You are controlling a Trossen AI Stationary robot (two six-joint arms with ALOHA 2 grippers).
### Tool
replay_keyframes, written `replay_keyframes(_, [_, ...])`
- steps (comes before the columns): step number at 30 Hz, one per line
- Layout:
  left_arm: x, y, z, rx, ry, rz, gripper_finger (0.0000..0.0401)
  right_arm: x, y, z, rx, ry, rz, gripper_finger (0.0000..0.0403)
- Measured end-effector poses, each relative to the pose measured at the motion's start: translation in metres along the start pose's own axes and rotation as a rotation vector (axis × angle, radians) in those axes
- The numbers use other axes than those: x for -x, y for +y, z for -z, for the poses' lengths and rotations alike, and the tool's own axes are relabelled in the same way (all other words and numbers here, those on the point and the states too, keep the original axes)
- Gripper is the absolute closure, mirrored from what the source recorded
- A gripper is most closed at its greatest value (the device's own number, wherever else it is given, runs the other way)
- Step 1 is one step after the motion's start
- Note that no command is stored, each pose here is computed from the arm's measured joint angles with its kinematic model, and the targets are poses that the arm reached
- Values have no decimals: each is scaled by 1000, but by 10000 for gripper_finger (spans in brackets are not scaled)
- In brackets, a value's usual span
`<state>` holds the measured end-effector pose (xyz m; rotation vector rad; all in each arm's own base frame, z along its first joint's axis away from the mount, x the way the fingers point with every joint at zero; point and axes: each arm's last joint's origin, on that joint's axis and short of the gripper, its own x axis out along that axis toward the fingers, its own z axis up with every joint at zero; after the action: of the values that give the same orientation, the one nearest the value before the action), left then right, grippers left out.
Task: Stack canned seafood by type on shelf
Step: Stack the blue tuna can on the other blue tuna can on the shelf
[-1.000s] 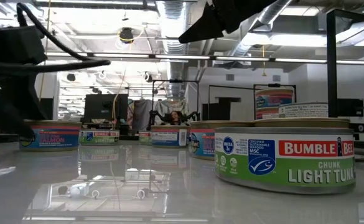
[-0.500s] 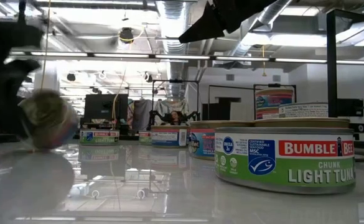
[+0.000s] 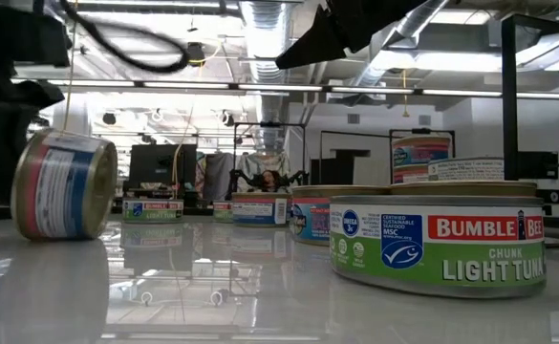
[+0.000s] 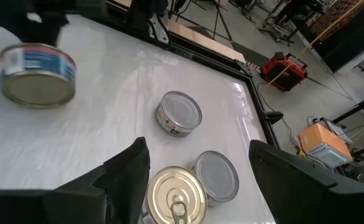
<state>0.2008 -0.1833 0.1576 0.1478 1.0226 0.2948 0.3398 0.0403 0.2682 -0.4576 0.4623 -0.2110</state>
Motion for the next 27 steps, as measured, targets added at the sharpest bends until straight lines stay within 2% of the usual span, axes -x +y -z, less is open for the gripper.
replay_keyframes(4, [16,-9,-16,25,74,133,387,0,1,4,4,40,-14,97])
replay_keyframes(7, [33,-17,-33,6,52,213,365,0,2,6,5,58,-19,97])
replay_keyframes(13, [69,-27,-64,-66,-50,308,275,1,3,10,-4,95,-30,97])
replay_keyframes(16, [80,-26,-76,-113,-86,318,221,6,1,11,-18,119,-35,97])
replay_keyframes(22, [69,-13,-96,-234,-101,300,129,21,-5,14,-74,191,-49,97])
replay_keyframes(27, [49,10,-115,-319,-37,363,97,41,-14,17,-124,256,-56,97])
